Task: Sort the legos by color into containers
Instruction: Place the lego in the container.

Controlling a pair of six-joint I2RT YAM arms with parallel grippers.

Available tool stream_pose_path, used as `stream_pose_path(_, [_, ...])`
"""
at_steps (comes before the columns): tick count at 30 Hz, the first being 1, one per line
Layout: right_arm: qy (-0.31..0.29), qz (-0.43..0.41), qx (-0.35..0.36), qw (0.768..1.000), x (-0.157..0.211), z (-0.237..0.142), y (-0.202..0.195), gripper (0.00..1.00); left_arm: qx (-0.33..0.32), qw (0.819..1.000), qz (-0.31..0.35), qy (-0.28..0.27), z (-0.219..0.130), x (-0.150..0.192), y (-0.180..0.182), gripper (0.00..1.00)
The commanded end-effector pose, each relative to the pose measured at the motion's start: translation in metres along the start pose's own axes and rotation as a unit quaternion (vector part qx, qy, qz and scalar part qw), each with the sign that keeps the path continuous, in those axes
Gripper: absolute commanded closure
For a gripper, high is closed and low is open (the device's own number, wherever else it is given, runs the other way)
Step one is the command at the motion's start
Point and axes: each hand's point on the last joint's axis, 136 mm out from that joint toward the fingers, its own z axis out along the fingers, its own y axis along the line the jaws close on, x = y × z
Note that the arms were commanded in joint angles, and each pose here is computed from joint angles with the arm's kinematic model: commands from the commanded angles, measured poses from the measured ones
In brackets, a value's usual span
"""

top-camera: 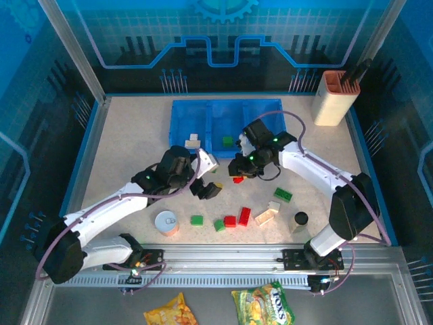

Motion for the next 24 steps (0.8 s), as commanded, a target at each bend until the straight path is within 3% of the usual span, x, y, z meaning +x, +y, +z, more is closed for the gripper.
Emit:
stream_pose_path(1, [-0.021,-0.008,0.040,0.999,-0.015,-0.019,-0.021,0.80,-0.094,0.993,-0.065,-0.007,-0.017,-0.008,0.040,0.05])
stream_pose_path(3, [-0.031,-0.008,0.051,0.998,-0.025,-0.025,-0.029,0.80,-0.115,0.990,-0.085,-0.006,-0.022,-0.007,0.050,0.01])
stream_pose_path(12, [-0.070,-0.003,0.114,0.991,-0.073,-0.042,-0.072,0.80,-0.226,0.957,-0.181,0.028,-0.037,0.008,0.090,0.01])
stream_pose_path(19, [-0.095,0.007,0.165,0.982,-0.126,-0.048,-0.112,0.81,-0.234,0.940,-0.237,0.074,-0.040,0.020,0.094,0.01])
stream_pose_path(24, [-0.103,0.008,0.194,0.976,-0.164,-0.044,-0.136,0.80,-0.175,0.948,-0.246,0.094,-0.031,0.023,0.074,0.01])
